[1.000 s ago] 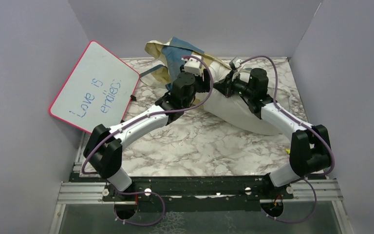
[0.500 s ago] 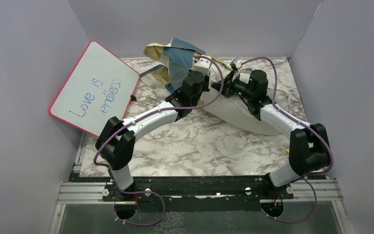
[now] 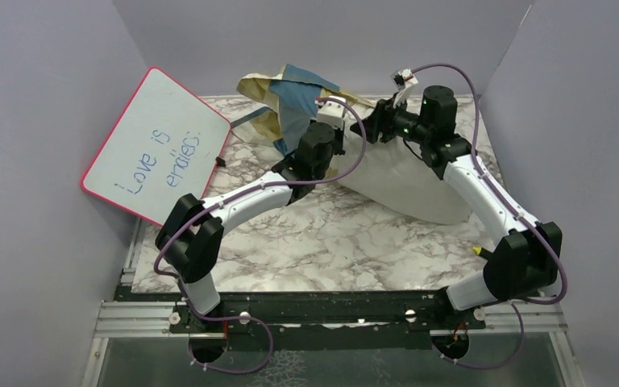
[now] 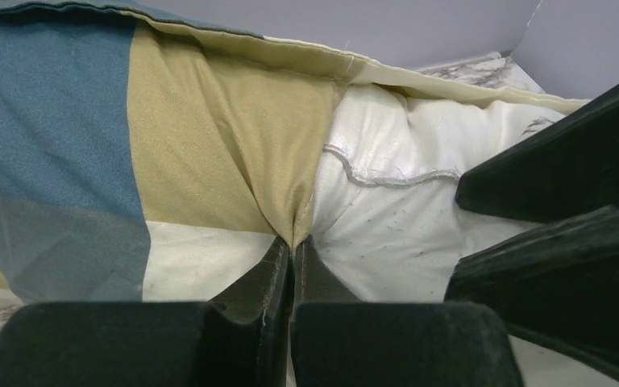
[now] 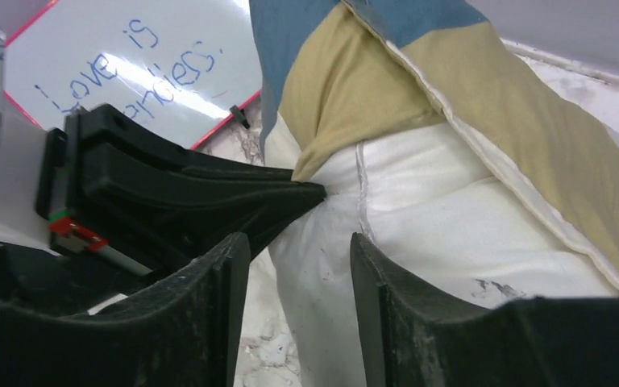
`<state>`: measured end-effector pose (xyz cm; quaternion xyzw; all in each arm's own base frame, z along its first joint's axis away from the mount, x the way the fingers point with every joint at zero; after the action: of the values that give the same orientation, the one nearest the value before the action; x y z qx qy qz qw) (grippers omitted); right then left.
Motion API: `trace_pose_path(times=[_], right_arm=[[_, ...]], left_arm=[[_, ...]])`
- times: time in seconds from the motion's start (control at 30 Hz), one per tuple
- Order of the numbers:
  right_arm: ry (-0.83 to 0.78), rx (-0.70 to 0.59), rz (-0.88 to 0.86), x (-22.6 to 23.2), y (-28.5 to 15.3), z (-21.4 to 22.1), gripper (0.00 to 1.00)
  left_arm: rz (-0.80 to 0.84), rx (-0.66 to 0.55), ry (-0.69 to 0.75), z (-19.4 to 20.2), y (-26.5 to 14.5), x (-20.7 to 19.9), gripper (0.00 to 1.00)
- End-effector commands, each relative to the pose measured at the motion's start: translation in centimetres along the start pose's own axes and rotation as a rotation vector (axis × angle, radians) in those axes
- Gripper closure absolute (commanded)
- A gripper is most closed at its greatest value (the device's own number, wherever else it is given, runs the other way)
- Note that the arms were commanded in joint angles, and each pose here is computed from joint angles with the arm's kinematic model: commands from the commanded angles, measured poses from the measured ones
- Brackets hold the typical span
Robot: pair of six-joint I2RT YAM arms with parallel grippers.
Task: Put the pillow into the pillowcase
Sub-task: Stuff the pillow into the pillowcase.
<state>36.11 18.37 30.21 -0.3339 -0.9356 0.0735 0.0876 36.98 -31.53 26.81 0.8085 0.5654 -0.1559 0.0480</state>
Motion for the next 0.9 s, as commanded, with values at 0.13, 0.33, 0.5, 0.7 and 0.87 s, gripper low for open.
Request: trace_pose_path(times=[0.13, 0.33, 0.5, 0.7, 0.87], right_arm=[[-0.062, -0.016, 0.056, -1.0, 0.4, -1.8, 0.39], [-0.145, 0.083, 0.120, -4.2, 3.2, 2.6, 0.46], [-0.027, 0.141, 0.074, -4.3, 4.8, 9.4, 0.75], [0.044, 0.152, 0.081, -4.3, 5.3, 12.4, 0.84], [0.058, 0.154, 0.074, -4.2, 5.3, 13.1, 0.85]], left_arm=[[0.005, 0.035, -0.024, 0.7, -1.2, 0.3, 0.96], [0.034, 0.043, -0.045, 0.3, -1.4, -0.1, 0.80], [0.077, 0.053, -0.054, 0.7, -1.7, -0.5, 0.63], [-0.002, 0.085, 0.034, 2.2, -0.8, 0.7, 0.48], [-0.018, 0.086, 0.071, 2.3, 0.0, 0.7, 0.58]])
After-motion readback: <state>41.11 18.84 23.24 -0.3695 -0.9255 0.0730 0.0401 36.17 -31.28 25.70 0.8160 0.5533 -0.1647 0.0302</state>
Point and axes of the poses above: each gripper's point midway between its finger pads, its own y axis out along the fingers, its own x axis along the line the jaws close on, z = x × y, the point moved 6 cm from there along -y, back along the fingers, and after that the axes turned 13 degrees about -y, right-handed, at the moved point
